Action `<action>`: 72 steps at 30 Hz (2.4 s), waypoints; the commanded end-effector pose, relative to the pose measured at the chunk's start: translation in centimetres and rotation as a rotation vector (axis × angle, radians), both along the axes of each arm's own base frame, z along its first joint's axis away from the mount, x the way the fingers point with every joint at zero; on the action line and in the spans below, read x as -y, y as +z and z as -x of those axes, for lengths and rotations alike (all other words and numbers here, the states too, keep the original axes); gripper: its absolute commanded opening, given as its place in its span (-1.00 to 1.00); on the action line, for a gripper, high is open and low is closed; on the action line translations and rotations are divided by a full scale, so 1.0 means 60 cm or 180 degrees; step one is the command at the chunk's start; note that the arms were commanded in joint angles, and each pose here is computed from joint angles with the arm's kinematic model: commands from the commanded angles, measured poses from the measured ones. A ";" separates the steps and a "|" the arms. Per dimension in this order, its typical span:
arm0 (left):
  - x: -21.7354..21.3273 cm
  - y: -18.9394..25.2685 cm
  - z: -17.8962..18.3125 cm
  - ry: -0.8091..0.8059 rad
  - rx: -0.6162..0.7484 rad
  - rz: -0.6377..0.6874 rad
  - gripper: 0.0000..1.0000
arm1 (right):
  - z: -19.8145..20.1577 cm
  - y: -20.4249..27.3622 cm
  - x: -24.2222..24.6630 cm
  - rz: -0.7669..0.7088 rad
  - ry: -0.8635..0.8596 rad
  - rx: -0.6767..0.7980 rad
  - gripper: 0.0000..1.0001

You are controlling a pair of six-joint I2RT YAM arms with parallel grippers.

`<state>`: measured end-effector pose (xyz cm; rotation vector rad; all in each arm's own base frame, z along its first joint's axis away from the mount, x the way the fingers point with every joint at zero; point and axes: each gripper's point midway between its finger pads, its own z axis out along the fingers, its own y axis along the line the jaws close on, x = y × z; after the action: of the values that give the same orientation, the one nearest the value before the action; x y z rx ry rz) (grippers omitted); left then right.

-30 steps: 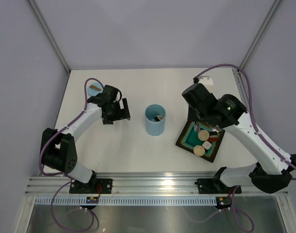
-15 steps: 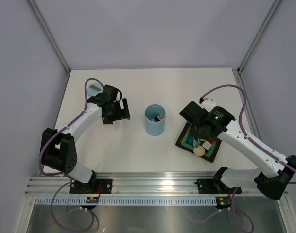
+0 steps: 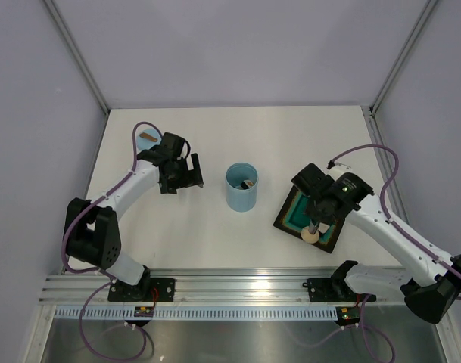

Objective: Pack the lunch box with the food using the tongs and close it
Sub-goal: Pick up the fake food from the plate.

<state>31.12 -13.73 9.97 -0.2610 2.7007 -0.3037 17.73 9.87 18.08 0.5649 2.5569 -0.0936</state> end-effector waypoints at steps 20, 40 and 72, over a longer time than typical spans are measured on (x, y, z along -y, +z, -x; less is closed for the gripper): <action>0.031 0.010 -0.027 -0.0152 0.0064 0.0098 0.98 | 0.120 -0.028 0.104 0.0316 -0.0457 -0.0604 0.07; 0.056 -0.003 -0.028 -0.0231 0.0002 0.0061 0.98 | 0.123 -0.057 0.081 0.0052 -0.0367 -0.0627 0.08; -0.002 0.050 -0.036 0.0064 0.0207 0.0054 0.98 | 0.007 0.137 -0.003 -0.0304 0.0719 0.0275 -1.00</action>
<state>31.72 -14.52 9.21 -0.2519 2.7462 -0.2885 18.54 11.18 24.58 0.4429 2.5022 0.1633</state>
